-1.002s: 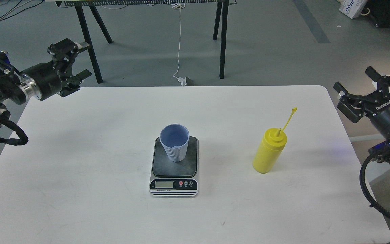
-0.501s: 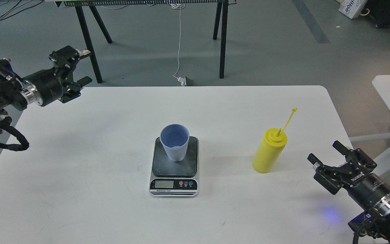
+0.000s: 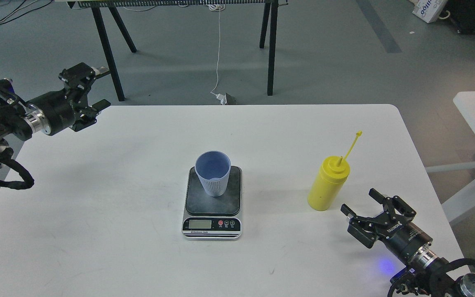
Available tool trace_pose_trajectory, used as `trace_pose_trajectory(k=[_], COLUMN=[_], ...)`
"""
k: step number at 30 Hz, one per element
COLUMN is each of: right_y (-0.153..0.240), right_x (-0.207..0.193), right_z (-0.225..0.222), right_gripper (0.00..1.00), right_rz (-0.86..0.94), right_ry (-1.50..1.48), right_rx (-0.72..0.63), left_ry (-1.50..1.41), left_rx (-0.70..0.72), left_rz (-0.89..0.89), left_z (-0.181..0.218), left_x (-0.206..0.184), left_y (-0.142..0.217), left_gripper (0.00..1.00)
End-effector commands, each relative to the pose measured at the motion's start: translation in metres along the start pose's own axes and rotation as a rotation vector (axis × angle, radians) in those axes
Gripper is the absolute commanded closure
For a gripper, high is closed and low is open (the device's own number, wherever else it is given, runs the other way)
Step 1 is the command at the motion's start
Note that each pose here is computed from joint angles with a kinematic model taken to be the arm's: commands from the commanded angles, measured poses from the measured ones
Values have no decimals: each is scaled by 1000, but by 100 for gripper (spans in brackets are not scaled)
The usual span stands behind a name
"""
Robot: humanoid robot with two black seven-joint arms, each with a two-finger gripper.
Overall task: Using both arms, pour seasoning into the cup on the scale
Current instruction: 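Lower the right gripper toward the base of the yellow bottle, then close the right gripper around the yellow bottle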
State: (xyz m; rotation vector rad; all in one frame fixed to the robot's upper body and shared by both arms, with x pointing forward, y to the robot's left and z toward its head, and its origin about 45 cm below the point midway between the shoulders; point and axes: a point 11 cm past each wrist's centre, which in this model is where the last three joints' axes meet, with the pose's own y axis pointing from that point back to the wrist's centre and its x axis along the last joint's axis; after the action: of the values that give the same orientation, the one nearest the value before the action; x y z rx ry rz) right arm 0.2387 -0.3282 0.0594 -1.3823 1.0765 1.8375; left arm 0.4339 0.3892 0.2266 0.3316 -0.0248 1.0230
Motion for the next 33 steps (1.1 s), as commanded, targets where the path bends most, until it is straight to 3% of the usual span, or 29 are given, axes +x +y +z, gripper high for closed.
trace_pose_trajectory(k=[1, 33], right_y=[-13, -67], right_x=[7, 4], right_z=[7, 15], right_gripper=[1, 1], right_rz=[16, 16], right_ry=[-6, 43], right_rx=[-16, -46], left_ry=[2, 17], left_rx=[4, 26], left_rz=[0, 3], left_z=[-2, -15], left_x=[-1, -2], left_y=[1, 6], left_gripper=[1, 1])
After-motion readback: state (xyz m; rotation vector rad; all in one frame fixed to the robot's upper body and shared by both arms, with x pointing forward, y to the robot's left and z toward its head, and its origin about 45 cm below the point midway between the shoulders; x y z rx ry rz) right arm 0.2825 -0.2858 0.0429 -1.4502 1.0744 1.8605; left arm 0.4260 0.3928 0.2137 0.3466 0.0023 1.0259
